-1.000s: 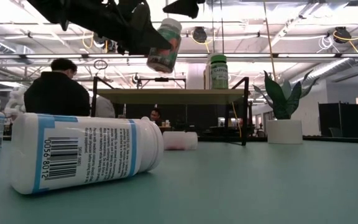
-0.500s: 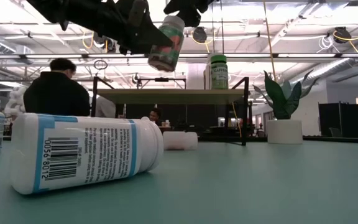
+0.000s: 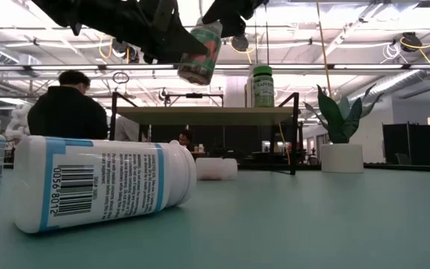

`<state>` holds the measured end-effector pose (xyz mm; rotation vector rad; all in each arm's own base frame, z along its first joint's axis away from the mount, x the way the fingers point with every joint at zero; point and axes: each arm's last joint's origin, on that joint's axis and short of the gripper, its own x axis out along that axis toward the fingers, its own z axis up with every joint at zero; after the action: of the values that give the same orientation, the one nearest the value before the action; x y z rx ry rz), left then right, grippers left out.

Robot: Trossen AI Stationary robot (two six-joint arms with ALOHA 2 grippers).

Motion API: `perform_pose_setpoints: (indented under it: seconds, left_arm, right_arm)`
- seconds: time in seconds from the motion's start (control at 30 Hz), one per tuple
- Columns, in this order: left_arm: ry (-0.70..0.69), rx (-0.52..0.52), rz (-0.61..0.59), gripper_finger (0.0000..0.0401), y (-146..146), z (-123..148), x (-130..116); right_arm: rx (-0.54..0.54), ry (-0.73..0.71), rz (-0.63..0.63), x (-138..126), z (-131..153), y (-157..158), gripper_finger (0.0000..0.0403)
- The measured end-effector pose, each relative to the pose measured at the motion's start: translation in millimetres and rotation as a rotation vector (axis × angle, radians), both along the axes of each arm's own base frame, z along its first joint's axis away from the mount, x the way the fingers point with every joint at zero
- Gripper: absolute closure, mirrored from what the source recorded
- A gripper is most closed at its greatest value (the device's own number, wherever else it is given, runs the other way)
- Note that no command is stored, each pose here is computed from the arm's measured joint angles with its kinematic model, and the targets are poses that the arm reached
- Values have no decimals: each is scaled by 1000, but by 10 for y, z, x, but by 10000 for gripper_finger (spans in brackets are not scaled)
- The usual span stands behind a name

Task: Pick and place medicine bottles onto shelf by color
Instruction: Put the large green pill bottle on the shelf

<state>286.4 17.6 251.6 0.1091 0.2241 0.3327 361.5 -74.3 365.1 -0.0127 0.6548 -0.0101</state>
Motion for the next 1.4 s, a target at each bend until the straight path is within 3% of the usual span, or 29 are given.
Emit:
perform_pose_setpoints:
  seconds: [0.33,0.5,0.63,0.77,0.93,1.03,1.27,1.4]
  left_arm:
    - [-2,-3,5,111,1,0,0]
    - [-17,-72,27,72,3,-6,-2]
    - [-8,-59,131,22,31,-16,-20]
    - [4,-21,150,8,52,26,-62]
    - [-43,-24,183,21,138,117,-114]
    - [-38,-25,154,25,179,119,-119]
    - [-41,-30,145,27,239,121,-124]
    - [-39,-16,143,27,259,125,-125]
  right_arm:
    - [9,6,3,-5,-5,-3,171]
    - [32,-2,-14,-11,-1,-49,173]
    - [13,40,-68,-73,10,-173,167]
    - [-72,2,-114,-172,321,-320,170]
    - [-188,-85,-190,-375,772,-650,170]
    - [-213,-67,-238,-428,851,-911,170]
    - [-126,7,-251,-295,606,-1603,170]
    - [-120,38,-233,-212,406,-1795,170]
